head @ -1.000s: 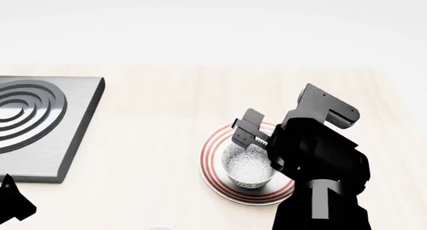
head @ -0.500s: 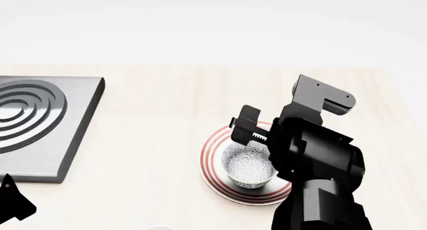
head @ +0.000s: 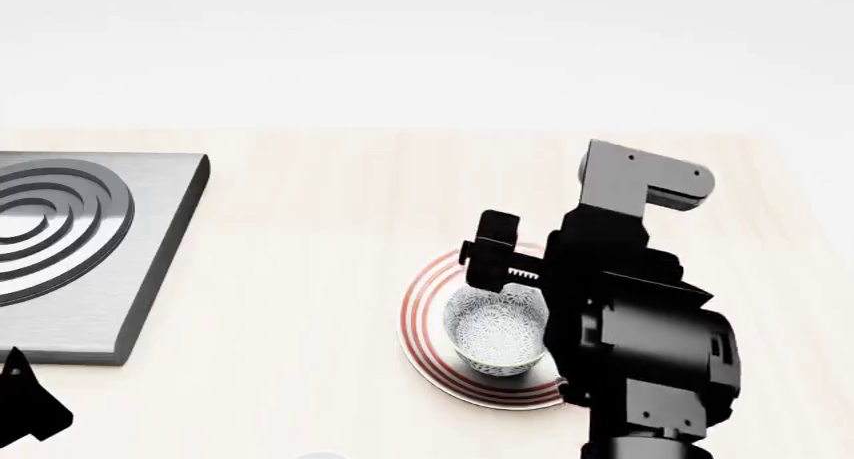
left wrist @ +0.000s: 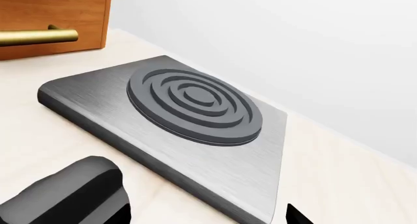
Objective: Pick the akita bowl between the plate and the ramekin and place it on the plate.
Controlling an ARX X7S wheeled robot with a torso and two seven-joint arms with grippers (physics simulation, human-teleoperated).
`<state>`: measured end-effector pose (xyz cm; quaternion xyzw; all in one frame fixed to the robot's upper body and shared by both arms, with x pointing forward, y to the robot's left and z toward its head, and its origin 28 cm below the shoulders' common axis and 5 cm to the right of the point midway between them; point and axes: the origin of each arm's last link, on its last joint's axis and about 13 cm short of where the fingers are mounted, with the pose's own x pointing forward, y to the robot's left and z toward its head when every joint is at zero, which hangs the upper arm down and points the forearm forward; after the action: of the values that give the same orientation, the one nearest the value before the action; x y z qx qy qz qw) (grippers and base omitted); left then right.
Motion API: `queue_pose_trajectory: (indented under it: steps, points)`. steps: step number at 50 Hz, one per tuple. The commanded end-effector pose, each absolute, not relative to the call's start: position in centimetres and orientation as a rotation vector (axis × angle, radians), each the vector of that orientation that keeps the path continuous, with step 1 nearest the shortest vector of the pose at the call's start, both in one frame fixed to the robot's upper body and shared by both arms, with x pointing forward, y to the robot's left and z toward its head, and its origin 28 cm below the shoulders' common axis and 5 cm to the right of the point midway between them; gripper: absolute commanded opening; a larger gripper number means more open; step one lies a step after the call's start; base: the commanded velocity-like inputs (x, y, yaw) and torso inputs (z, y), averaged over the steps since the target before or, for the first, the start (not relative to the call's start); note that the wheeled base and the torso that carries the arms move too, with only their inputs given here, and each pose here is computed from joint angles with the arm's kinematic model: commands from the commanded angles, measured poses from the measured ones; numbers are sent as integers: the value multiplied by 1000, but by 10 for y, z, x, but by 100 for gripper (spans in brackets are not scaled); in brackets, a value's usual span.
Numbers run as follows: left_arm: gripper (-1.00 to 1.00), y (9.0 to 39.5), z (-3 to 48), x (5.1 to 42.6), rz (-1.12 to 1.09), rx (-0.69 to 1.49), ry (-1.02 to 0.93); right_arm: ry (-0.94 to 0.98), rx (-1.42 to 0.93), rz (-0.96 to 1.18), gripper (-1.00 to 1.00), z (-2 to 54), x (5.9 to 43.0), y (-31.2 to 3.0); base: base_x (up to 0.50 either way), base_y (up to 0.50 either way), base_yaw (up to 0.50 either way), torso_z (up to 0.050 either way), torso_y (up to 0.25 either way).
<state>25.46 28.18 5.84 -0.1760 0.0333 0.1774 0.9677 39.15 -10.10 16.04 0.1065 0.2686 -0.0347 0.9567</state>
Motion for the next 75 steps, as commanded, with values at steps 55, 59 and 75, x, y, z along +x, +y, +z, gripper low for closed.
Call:
queue_pose_trajectory:
  steps: [55,59,75]
  points:
    - [100,281,58,255,359,-340,67,317,-12,-132,100,123,271,-111,0,0,0,0,0]
    - [100,281,57,254,357,-343,68,307,-34,-135,100,116,267,-111,0,0,0,0,0]
    - [100,282,58,254,358,-339,64,240,-73,-204,100,103,241,-116,0,0,0,0,0]
